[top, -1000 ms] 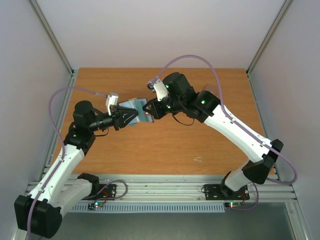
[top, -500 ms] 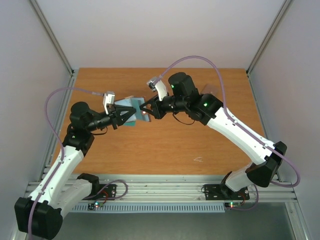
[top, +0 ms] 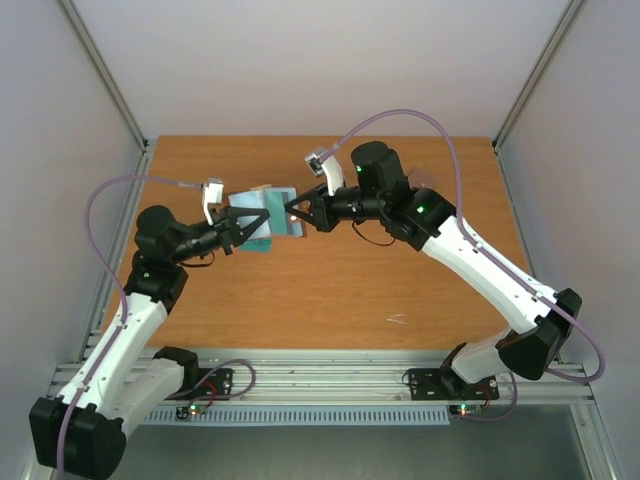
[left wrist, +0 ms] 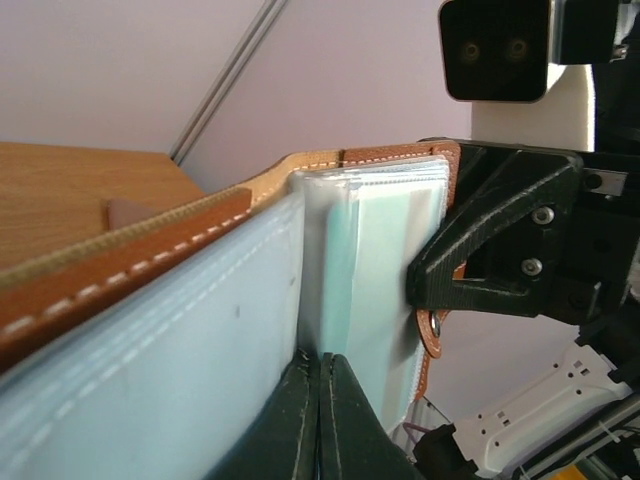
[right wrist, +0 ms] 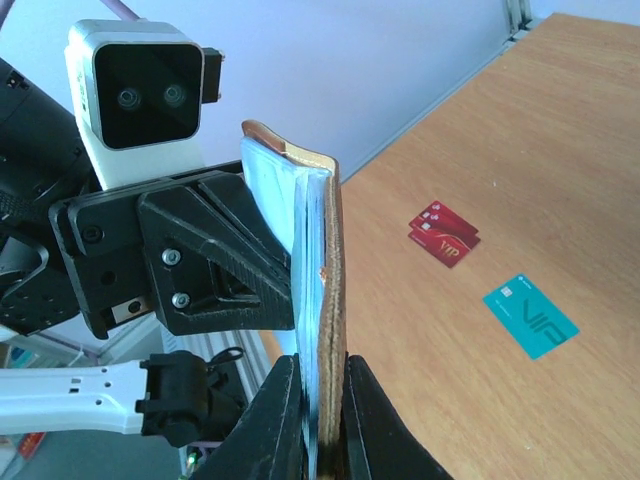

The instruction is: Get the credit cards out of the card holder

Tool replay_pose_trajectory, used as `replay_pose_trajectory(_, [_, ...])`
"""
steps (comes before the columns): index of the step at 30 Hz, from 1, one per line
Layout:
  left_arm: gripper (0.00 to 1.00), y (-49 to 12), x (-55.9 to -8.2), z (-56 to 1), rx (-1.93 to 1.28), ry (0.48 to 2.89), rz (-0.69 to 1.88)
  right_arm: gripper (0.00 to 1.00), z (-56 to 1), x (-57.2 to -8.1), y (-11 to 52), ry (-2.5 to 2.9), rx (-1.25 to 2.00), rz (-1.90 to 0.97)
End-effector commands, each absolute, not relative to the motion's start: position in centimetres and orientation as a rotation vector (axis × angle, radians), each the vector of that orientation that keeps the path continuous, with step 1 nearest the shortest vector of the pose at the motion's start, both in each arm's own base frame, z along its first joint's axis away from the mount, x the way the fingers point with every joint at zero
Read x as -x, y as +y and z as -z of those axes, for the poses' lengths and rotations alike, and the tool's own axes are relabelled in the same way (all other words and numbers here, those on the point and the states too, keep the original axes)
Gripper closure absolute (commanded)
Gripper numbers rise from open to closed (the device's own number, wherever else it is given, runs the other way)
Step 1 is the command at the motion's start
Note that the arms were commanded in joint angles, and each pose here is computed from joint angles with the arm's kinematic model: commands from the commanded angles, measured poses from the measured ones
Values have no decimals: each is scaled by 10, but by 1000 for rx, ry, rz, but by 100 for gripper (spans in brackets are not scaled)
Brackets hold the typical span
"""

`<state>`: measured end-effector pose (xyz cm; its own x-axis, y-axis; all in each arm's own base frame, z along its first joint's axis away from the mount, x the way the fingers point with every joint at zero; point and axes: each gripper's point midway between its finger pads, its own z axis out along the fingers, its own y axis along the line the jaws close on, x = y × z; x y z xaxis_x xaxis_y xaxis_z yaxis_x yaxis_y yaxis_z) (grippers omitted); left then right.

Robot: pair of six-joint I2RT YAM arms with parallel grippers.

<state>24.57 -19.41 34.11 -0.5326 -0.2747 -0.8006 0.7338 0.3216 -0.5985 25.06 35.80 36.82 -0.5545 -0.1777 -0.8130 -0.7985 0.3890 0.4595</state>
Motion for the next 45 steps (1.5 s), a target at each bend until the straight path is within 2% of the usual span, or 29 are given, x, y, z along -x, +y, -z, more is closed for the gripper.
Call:
replay_pose_trajectory(1, [100, -182, -236, -378, -437, 1505, 1345, 99, -370, -241, 346, 1976, 842, -1188])
replay_pose_trajectory(4, [99, -172, -241, -374, -375, 1526, 1334, 99, -376, -234, 339, 1957, 860, -1213])
replay_pose_trajectory(5, [94, -169, -243, -371, -358, 1542, 1327, 99, -378, -231, 338, 1949, 871, -1219])
replay_pose_trajectory(9, [55, -154, -254, -356, -282, 1588, 1259, 99, -385, -223, 331, 1926, 902, -1217])
replay_pose_trajectory(10, [49, -152, -255, -352, -267, 1600, 1251, 99, -387, -221, 330, 1920, 917, -1223])
replay_pose_trajectory(15, [28, -154, -248, -332, -305, 1657, 1272, 99, -401, -205, 331, 1858, 1006, -1290])
replay_pose_trajectory(19, [18, -164, -227, -345, -457, 1571, 1344, 99, -405, -204, 334, 1843, 1023, -1306])
replay_pose_trajectory(25, [16, -171, -214, -350, -561, 1547, 1389, 99, -411, -206, 335, 1817, 1030, -1321])
replay_pose_trajectory(30, [13, -173, -204, -359, -623, 1512, 1403, 99, -398, -234, 328, 1923, 911, -1199])
replay_pose_trajectory(36, [9, -171, -210, -362, -571, 1517, 1406, 99, -389, -248, 329, 1993, 879, -1128])
replay_pose_trajectory(38, [11, -169, -220, -357, -509, 1547, 1400, 99, -390, -242, 335, 1973, 905, -1186])
replay_pose_trajectory(41, [20, -167, -229, -348, -462, 1580, 1374, 99, -393, -236, 341, 1933, 935, -1251])
replay_pose_trajectory(45, [25, -168, -229, -348, -467, 1583, 1372, 99, -394, -234, 346, 1914, 953, -1274])
